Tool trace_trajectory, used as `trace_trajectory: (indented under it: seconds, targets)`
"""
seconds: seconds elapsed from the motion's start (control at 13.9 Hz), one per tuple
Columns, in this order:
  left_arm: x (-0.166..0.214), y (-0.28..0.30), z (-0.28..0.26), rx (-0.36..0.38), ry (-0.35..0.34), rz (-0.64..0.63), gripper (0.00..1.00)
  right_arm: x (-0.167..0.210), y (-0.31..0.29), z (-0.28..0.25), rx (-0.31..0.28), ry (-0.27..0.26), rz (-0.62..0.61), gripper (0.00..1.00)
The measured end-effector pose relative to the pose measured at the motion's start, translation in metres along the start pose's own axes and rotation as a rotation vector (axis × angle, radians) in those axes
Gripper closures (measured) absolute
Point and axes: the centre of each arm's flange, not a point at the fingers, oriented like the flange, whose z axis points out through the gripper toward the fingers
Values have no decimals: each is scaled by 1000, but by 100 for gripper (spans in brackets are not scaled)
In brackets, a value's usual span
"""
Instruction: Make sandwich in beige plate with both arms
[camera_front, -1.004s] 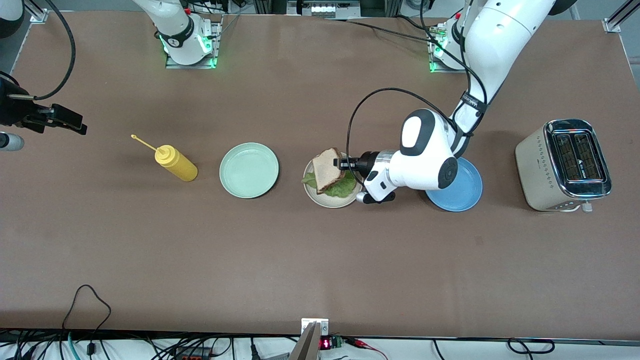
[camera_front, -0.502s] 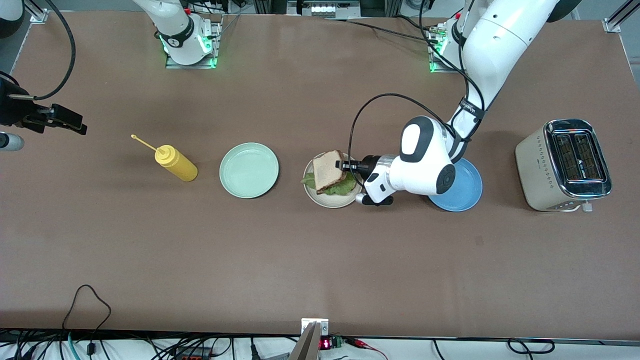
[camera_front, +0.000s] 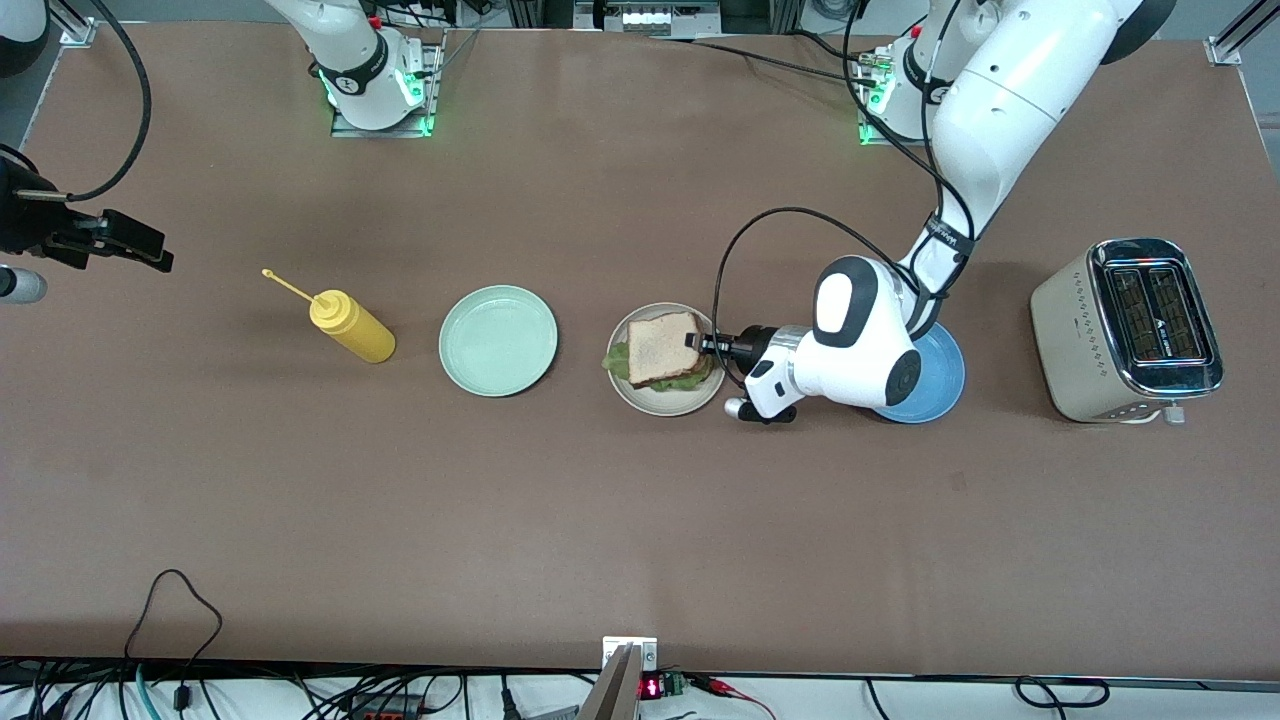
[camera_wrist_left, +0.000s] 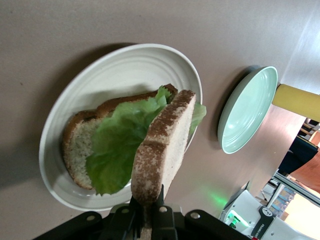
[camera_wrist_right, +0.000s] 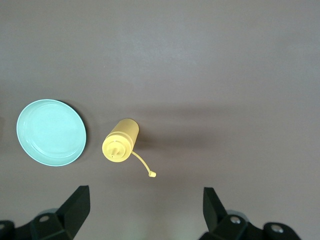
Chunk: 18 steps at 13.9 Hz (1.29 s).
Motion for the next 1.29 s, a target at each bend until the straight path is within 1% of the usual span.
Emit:
trace_trajectory:
  seconds: [0.14, 0.22, 0.29, 0.36, 0.43, 0.5, 0.57, 0.65, 0.72, 0.79, 0.86, 1.0, 1.08, 1.29]
  targets:
    - [4, -10, 8, -9, -10, -9, 72, 0, 0, 0, 0, 0, 0, 0]
    - [5, -14, 10, -11, -12, -8, 63, 0, 0, 0, 0, 0, 0, 0]
    - [7, -15, 11, -12, -11, -8, 51, 0, 0, 0, 0, 0, 0, 0]
    - [8, -16, 9, -14, -6, -8, 42, 0, 0, 0, 0, 1, 0, 0]
    - [11, -17, 4, -18, 4, -1, 31, 0, 0, 0, 0, 1, 0, 0]
    - [15, -19, -6, -24, 21, 24, 22, 0, 0, 0, 0, 1, 0, 0]
    - [20, -21, -22, -30, 46, 59, 11, 0, 0, 0, 0, 1, 0, 0]
    - [24, -25, -42, -28, 77, 90, 2, 0, 0, 0, 0, 1, 0, 0]
    - [26, -29, -64, -21, 100, 110, 0, 0, 0, 0, 0, 1, -1, 0]
    - [25, -33, -85, -5, 110, 127, 0, 0, 0, 0, 0, 2, -1, 0]
    - [22, -35, -105, 28, 111, 144, 0, 0, 0, 0, 0, 2, -1, 0]
    - [10, -36, -151, 143, 103, 186, 0, 0, -1, -1, 0, 4, -1, 0]
    - [1, -36, -181, 223, 108, 209, 0, 0, -1, -2, 0, 6, -2, 0]
    - [-35, -39, -290, 527, 178, 252, 0, 0, -2, -8, 0, 20, -4, 0]
